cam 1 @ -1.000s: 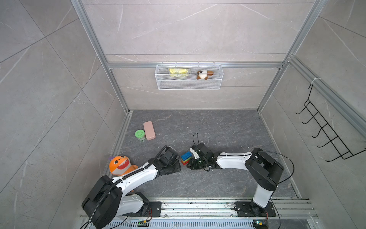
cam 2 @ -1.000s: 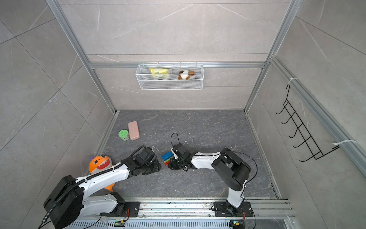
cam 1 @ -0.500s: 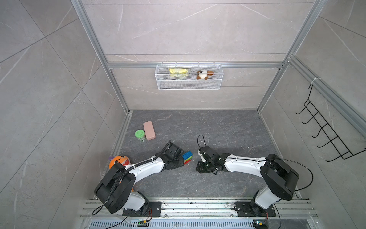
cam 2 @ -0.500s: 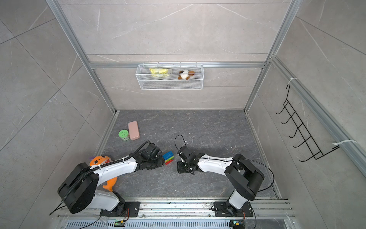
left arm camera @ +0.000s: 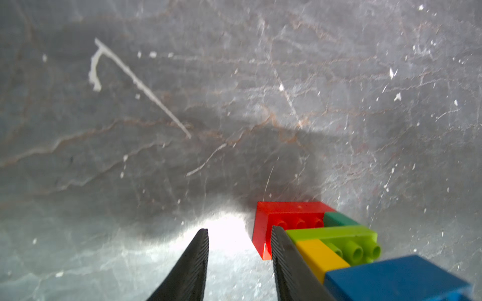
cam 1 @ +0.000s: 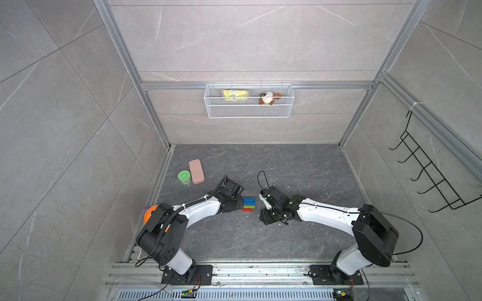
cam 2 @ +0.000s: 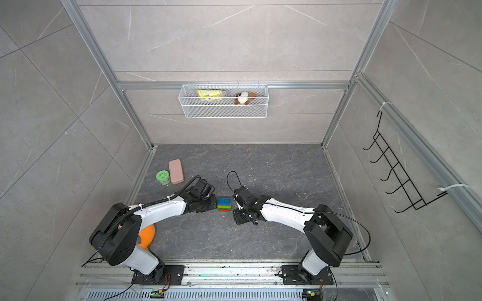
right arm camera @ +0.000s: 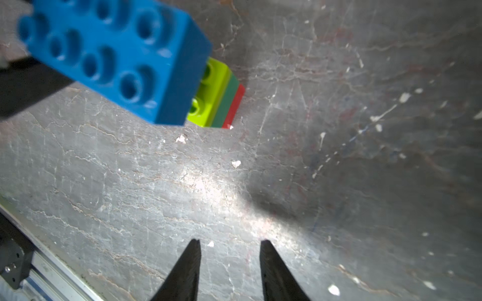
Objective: Assemble the number 5 with lego
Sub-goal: Adjust the lego brick at the center of the board.
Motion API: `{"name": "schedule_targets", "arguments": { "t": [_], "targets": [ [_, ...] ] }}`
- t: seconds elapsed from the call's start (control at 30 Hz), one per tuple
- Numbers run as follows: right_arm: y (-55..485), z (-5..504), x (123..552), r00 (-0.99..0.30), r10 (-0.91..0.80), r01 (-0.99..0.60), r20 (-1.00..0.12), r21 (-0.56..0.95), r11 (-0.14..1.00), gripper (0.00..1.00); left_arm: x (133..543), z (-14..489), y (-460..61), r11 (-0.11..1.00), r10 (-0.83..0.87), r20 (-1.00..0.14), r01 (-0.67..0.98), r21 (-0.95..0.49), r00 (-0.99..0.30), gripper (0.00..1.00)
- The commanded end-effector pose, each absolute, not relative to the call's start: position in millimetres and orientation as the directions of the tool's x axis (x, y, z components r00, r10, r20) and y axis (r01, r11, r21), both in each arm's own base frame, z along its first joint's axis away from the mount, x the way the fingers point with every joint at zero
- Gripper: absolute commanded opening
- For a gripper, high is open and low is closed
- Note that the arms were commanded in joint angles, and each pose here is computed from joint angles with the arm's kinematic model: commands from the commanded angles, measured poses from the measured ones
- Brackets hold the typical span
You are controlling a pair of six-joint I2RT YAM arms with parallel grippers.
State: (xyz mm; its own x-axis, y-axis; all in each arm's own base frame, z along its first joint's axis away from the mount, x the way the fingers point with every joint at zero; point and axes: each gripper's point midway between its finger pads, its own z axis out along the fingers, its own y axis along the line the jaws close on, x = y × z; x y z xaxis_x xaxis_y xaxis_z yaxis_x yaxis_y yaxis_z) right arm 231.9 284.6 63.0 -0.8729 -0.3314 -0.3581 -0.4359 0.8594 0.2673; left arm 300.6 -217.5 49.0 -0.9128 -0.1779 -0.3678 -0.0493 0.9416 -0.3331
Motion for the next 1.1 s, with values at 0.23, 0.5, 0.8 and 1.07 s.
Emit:
{"name": "schedule_targets", "arguments": {
  "t": [0.23,0.5,0.8,1.07],
  "targets": [
    [278.8,107.5,244.2,-0.776,-0.472,-0.568,-0.418,0.141,0.811,0.52,312.9,67.2,-222.2,0.934,-0.152,-0.395,-0.002,-0.357,-0.906,0.44],
    [301.2,140.4,263.1,-0.675,-0.587,-0.686,-0.447,0.087,0.723,0.63,297.6,83.4,-194.0,0.928,-0.201,-0.414,-0.037,-0.372,-0.888,0.45],
    [331.0,139.9,277.4,-0.581,-0.691,-0.789,-0.429,0.088,0.608,0.81,267.8,85.6,-173.4,0.916,-0.249,-0.402,-0.080,-0.393,-0.881,0.46],
    [346.0,124.3,289.6,-0.555,-0.727,-0.814,-0.404,0.085,0.575,0.81,252.7,84.2,-161.6,0.913,-0.277,-0.393,-0.111,-0.393,-0.877,0.46]
  ]
}}
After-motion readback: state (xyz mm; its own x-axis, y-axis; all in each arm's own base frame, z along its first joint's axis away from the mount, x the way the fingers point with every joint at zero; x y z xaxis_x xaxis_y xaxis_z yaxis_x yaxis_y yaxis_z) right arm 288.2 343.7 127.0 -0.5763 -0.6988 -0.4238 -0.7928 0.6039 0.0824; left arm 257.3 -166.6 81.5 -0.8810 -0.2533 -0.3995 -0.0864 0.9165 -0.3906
